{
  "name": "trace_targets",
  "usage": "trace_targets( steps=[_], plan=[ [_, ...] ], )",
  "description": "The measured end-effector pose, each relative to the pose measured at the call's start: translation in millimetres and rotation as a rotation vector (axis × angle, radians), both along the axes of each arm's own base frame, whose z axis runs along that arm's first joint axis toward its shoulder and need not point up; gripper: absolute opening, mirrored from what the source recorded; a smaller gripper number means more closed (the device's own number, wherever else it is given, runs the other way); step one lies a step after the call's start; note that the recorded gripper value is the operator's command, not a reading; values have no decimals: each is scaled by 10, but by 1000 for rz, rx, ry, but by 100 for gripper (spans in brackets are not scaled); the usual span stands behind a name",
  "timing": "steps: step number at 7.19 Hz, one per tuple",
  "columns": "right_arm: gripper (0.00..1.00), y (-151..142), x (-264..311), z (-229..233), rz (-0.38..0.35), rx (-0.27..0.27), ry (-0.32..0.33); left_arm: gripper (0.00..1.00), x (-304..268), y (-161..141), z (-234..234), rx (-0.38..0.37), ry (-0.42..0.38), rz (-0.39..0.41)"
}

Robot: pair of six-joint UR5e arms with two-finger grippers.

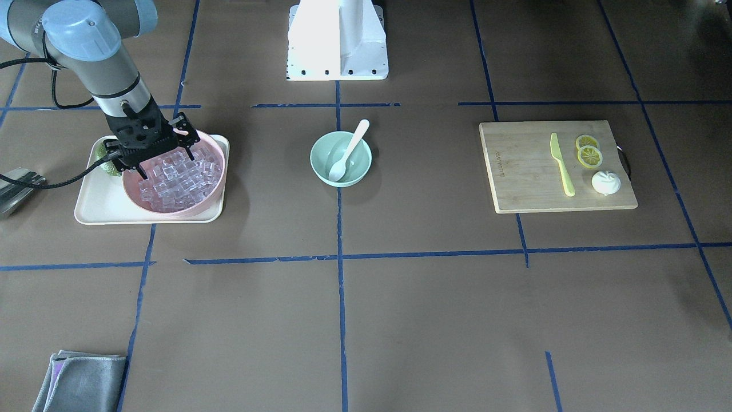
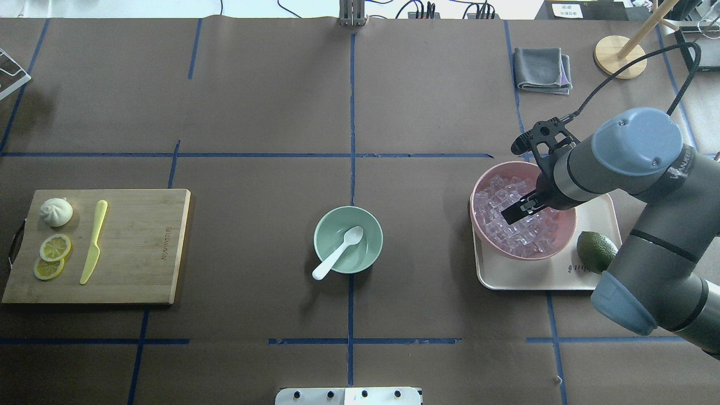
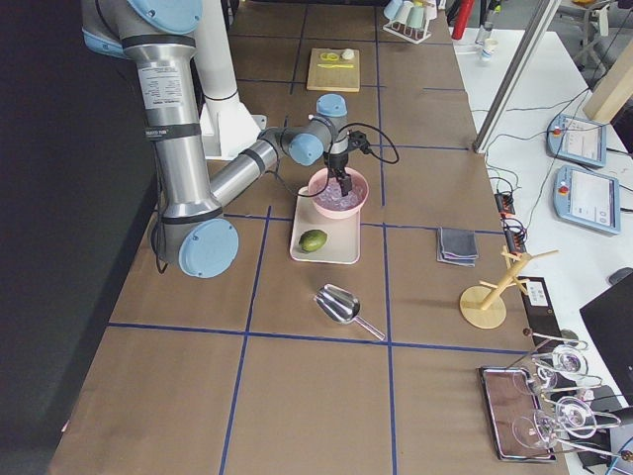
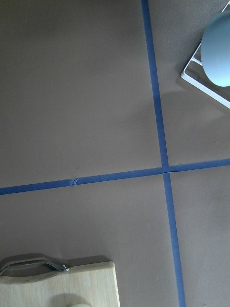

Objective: Put spoon and ice into bowl

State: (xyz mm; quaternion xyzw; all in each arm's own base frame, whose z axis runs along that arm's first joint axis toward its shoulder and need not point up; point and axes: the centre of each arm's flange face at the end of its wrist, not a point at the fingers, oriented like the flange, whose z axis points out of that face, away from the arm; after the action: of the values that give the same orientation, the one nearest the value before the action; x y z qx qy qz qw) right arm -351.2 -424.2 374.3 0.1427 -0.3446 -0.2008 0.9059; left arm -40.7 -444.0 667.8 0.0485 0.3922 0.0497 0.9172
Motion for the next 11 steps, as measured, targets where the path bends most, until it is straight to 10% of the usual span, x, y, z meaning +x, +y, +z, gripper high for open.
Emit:
trace_targets(
  steps=[3,5,6,11],
  plan=[
    [93,17,-81,86,-7,1,22,100,1,0,-4,0,2,0],
    [19,21,-104,121,-9,-3,31,100,10,4,-9,-1,14,2],
    [3,21,-103,127,-11,-7,31,100,12,7,-11,-1,18,2],
    [0,17,-43,100,5,-37,25,100,13,15,-21,-2,29,2]
  ],
)
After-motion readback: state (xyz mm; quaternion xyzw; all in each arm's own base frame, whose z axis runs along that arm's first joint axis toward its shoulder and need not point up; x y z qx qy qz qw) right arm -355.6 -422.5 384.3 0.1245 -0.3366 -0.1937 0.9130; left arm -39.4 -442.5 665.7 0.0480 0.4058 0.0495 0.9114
